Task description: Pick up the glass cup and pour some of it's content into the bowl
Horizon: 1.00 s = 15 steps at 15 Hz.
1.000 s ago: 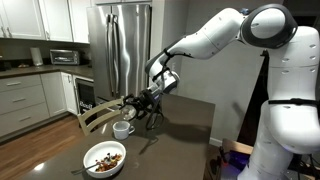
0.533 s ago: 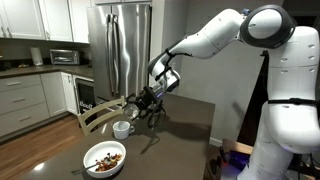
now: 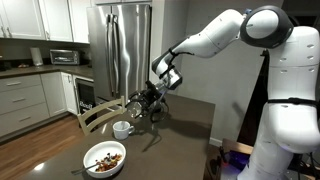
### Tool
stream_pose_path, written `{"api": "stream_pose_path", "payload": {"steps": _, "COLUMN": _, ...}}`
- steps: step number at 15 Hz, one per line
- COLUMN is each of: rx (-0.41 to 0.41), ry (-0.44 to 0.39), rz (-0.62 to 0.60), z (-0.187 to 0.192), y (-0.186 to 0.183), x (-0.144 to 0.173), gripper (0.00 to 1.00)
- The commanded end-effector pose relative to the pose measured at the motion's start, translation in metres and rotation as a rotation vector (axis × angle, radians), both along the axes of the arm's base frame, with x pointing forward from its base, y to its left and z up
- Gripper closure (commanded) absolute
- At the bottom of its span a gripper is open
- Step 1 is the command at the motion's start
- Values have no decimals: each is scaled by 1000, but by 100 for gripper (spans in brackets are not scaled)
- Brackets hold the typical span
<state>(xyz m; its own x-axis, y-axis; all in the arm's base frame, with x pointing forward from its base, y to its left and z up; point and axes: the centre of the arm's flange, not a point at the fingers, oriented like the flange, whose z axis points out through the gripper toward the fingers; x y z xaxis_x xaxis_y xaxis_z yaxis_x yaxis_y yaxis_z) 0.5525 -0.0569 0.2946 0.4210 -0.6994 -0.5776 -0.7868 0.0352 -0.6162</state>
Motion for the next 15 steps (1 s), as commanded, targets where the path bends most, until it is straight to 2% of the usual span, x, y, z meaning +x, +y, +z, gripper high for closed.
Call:
{"api": "stream_pose_path", "payload": {"steps": 1, "rx": 84, "ry": 40, "rz": -21, "z": 13, "y": -18, "x": -8, "gripper": 41}}
{"api": "stream_pose_path", "payload": {"steps": 3, "rx": 128, "ry": 43, "rz": -27, "z": 11, "y": -26, "x": -13, "gripper": 41}}
{"api": "stream_pose_path", "payload": {"steps": 4, "rx": 100, "ry": 3, "rz": -18, "z": 11, "y": -28, "x": -15, "gripper": 41}}
{"api": "stream_pose_path", "payload": {"steps": 5, "rx": 82, "ry": 29, "rz": -20, "z": 1, "y": -22, "x": -6, "gripper": 16}}
{"api": "stream_pose_path", "payload": {"steps": 8, "rx": 82, "ry": 26, "rz": -29, "z": 2, "y": -28, "x": -7, "gripper": 16}}
{"api": "stream_pose_path", "payload": {"steps": 9, "rx": 82, "ry": 26, "rz": -28, "z": 2, "y": -28, "x": -7, "gripper": 41}}
{"api": "stream_pose_path", "payload": {"steps": 12, "rx": 212, "ry": 137, "rz": -41, "z": -5, "y": -35, "x": -6, "gripper": 41}}
{"api": "stream_pose_path", "payload": {"steps": 15, "rx": 302, "ry": 205, "rz": -62, "z": -15, "y": -43, "x": -11, "gripper": 41}}
